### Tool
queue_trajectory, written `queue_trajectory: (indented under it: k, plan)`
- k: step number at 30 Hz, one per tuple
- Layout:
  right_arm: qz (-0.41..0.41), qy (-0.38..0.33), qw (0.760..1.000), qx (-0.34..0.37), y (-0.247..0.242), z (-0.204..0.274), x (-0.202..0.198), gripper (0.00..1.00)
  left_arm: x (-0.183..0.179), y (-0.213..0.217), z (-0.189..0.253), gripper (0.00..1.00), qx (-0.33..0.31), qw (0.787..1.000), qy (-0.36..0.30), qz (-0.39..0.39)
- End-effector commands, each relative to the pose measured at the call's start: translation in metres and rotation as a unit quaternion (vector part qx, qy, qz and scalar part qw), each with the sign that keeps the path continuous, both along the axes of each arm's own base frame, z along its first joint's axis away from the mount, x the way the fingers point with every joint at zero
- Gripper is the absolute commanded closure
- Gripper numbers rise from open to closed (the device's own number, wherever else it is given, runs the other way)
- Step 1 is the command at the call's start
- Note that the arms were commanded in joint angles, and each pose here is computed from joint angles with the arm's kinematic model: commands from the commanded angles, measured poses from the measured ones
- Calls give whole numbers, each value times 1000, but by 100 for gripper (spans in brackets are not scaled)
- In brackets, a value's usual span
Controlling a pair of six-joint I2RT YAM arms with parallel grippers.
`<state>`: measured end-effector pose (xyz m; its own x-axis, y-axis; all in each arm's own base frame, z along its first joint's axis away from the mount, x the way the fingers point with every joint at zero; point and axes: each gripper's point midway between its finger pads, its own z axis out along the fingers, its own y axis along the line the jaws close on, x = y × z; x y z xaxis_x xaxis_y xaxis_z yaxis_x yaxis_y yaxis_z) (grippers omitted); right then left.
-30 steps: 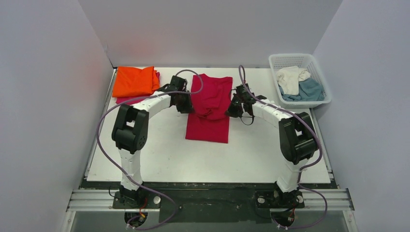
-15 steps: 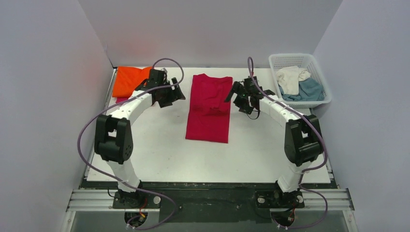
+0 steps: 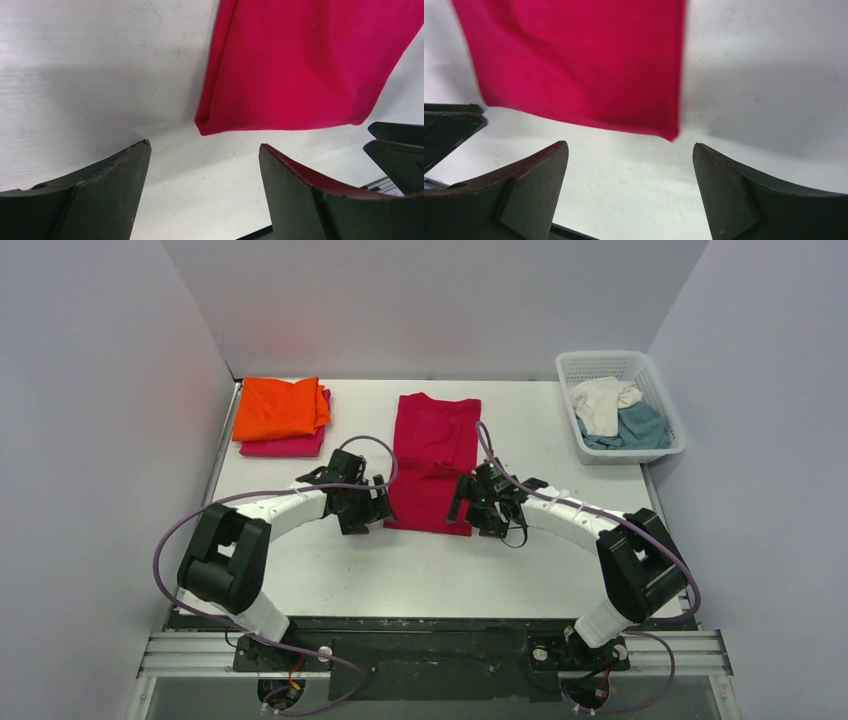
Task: Fold and stack the t-shirts
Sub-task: Grab one side of the 2/3 rectangular tshirt with both arms, then fold the long partially folded tshirt into a neat square
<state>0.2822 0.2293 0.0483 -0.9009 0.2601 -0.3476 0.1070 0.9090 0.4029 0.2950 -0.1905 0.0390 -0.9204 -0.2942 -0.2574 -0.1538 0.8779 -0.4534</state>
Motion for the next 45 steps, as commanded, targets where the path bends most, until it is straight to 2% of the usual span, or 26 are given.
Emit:
queue_trajectory:
  k: [1,4,9,12,16,17,20,23,24,27,28,33,38,40,45]
  plan:
    - [-74,-7,997,1,-20,-5,-6,12,7,-11,3,12,2,1000,-29,4]
    - [-92,-3,996,10,-22,-14,-10,18,10,-13,-9,22,16,1000,-19,8]
    - [-110,1,994,21,-19,-27,-7,30,17,-13,-18,29,31,999,-13,20]
    - [-115,4,993,18,-20,-33,-7,36,18,-13,-26,40,33,999,-4,24]
    - [-120,8,993,17,-20,-37,-7,46,17,-13,-34,58,38,999,5,25]
    - [-120,9,993,19,-20,-37,-7,48,17,-13,-35,66,38,999,7,24]
    - [-120,15,992,18,-20,-41,-9,63,15,-14,-39,82,38,999,12,21]
    - [-124,19,992,11,-23,-44,-11,72,13,-14,-42,100,40,999,16,19]
    - [-125,23,992,9,-24,-46,-12,75,13,-13,-42,100,41,999,16,18]
    - [-120,30,992,17,-21,-46,-16,98,7,-14,-41,100,41,999,15,11]
    - [-117,36,992,19,-21,-48,-21,100,3,-13,-42,100,42,999,17,9]
    - [-77,58,994,55,-19,-37,-53,100,-28,-10,-24,100,47,999,-12,-5]
    - [-31,111,991,69,-28,-42,-111,100,-80,4,-23,100,55,998,0,-5]
    - [-18,124,989,76,-30,-37,-132,100,-100,4,-6,100,45,999,-12,-4]
    - [30,101,988,113,-23,5,-164,100,-141,3,24,100,13,999,-31,-11]
